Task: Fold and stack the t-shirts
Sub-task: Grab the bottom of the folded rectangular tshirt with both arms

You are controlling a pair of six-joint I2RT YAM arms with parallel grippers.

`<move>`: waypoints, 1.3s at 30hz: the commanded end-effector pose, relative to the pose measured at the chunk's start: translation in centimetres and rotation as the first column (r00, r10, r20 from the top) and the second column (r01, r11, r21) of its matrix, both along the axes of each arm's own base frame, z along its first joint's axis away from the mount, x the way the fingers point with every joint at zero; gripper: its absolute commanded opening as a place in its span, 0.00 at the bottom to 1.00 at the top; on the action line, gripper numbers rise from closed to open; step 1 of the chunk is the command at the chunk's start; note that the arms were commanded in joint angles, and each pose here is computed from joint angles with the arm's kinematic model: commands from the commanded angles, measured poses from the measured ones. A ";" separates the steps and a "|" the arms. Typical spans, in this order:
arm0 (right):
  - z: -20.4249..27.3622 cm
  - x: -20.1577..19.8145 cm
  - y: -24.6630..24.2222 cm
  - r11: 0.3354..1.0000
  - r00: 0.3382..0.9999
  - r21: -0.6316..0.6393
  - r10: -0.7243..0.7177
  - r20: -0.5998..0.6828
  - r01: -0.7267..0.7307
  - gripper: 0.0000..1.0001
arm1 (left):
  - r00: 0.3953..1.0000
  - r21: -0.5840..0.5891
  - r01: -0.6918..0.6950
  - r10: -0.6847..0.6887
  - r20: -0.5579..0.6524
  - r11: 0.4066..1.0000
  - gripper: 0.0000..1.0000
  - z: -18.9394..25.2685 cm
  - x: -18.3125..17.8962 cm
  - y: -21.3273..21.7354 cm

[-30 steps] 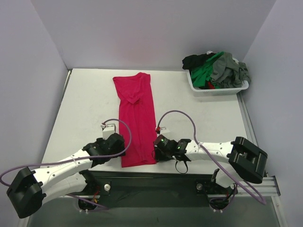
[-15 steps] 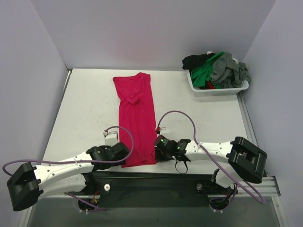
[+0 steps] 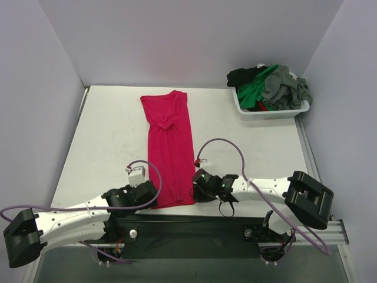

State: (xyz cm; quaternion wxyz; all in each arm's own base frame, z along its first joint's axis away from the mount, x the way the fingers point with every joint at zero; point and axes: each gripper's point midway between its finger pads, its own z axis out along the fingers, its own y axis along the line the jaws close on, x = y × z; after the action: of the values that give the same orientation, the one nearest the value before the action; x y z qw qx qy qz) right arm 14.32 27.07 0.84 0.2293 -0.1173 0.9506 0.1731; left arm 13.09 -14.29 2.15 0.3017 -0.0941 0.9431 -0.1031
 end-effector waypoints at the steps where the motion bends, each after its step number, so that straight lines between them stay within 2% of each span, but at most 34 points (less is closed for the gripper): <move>1: -1.6 -1.0 -2.6 0.996 0.999 -0.093 -0.021 -0.031 0.018 0.23 | 0.997 -0.059 0.018 -0.022 -0.069 0.998 0.64 -1.5 -1.4 -1.0; 6: -1.4 -0.8 -2.6 0.996 0.999 -0.088 -0.025 -0.026 0.023 0.23 | 0.995 -0.087 0.037 -0.044 -0.086 0.996 0.57 -2.1 -1.7 -1.7; 13: -1.4 -0.9 -2.5 0.996 0.999 -0.085 -0.029 -0.029 0.026 0.22 | 0.993 -0.035 0.020 -0.024 -0.112 0.999 0.43 -3.0 -2.3 -0.3; 15: -1.4 -0.9 -2.5 0.996 0.999 -0.085 -0.032 -0.029 0.029 0.19 | 0.993 -0.029 0.019 -0.023 -0.118 0.999 0.39 -3.1 -2.4 -0.1; 19: -1.5 -0.9 -2.6 0.995 0.999 -0.091 -0.037 -0.032 0.034 0.07 | 0.992 0.001 0.014 -0.013 -0.128 1.000 0.27 -3.5 -2.7 0.6; 20: -1.4 -1.0 -2.6 0.995 0.999 -0.089 -0.035 -0.031 0.032 0.06 | 0.992 0.004 0.013 -0.012 -0.128 1.000 0.19 -3.5 -2.7 0.8; 22: -1.4 -1.0 -2.8 0.995 0.999 -0.088 -0.042 -0.031 0.039 0.01 | 0.992 0.014 0.008 -0.006 -0.128 1.000 0.10 -3.5 -2.7 1.1; 23: -1.3 -1.0 -2.7 0.995 0.999 -0.087 -0.042 -0.026 0.040 0.00 | 0.992 0.014 0.008 -0.006 -0.128 1.000 0.01 -3.5 -2.8 1.1; 39: -0.7 -1.4 -3.6 0.993 0.998 -0.099 -0.062 0.002 0.062 0.00 | 0.993 -0.008 0.033 -0.034 -0.109 0.999 0.00 -2.6 -2.8 0.7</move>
State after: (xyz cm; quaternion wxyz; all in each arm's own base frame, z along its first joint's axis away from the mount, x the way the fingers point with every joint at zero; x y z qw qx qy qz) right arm 13.54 25.71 0.69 0.2313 -0.0987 0.9547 0.1590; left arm 12.41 -16.22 1.66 0.2835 -0.1109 0.9383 -0.1639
